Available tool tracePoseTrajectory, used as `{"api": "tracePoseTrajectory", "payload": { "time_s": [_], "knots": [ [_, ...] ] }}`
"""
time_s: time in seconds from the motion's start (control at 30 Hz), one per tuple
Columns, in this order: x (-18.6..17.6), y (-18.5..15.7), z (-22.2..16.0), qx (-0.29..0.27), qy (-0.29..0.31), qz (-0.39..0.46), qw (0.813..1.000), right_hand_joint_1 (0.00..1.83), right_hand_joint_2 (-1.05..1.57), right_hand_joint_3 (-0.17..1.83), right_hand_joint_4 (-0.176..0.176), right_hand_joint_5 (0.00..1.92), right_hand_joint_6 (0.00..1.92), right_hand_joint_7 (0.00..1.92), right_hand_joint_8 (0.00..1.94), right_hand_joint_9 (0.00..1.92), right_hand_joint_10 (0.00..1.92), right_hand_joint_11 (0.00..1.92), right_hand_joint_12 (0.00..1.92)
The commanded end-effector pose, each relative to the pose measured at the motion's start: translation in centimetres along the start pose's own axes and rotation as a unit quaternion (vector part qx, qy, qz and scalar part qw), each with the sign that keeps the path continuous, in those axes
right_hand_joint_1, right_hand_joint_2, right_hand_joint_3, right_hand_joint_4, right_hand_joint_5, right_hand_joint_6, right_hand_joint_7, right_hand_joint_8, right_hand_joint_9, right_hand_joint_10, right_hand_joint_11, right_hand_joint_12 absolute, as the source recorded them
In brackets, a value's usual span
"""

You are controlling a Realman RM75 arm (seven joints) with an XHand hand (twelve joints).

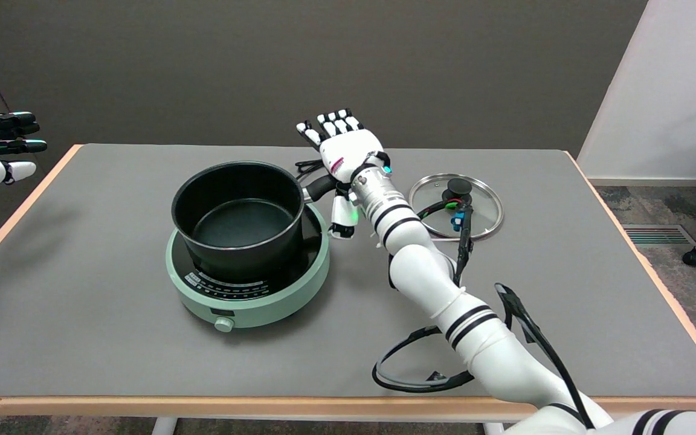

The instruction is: Pick up the soup pot.

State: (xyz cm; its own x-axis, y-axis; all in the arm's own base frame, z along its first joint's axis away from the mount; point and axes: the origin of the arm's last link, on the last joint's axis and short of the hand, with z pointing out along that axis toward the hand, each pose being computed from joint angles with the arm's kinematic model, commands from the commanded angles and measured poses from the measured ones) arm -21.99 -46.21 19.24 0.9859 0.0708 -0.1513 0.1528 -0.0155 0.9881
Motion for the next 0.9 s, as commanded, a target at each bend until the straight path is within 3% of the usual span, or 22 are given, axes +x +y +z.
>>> {"api": "tracePoseTrajectory", "payload": {
  "time_s": [0.03,0.43,0.9],
  "knots": [
    [0.8,0.1,-0.4,0.001,0.012,0.003,1.0,1.1,-0.85,1.57,0.176,0.07,0.07,0.07,0.07,0.07,0.07,0.07,0.07],
    [3.2,-0.6,-1.0,0.012,0.049,-0.015,0.999,1.1,-0.85,1.58,0.176,0.07,0.07,0.07,0.07,0.07,0.07,0.07,0.07],
    [2.0,-1.2,-3.1,0.005,0.04,-0.022,0.999,1.1,-0.85,1.59,0.176,0.07,0.07,0.07,0.07,0.07,0.07,0.07,0.07]
  ]
}}
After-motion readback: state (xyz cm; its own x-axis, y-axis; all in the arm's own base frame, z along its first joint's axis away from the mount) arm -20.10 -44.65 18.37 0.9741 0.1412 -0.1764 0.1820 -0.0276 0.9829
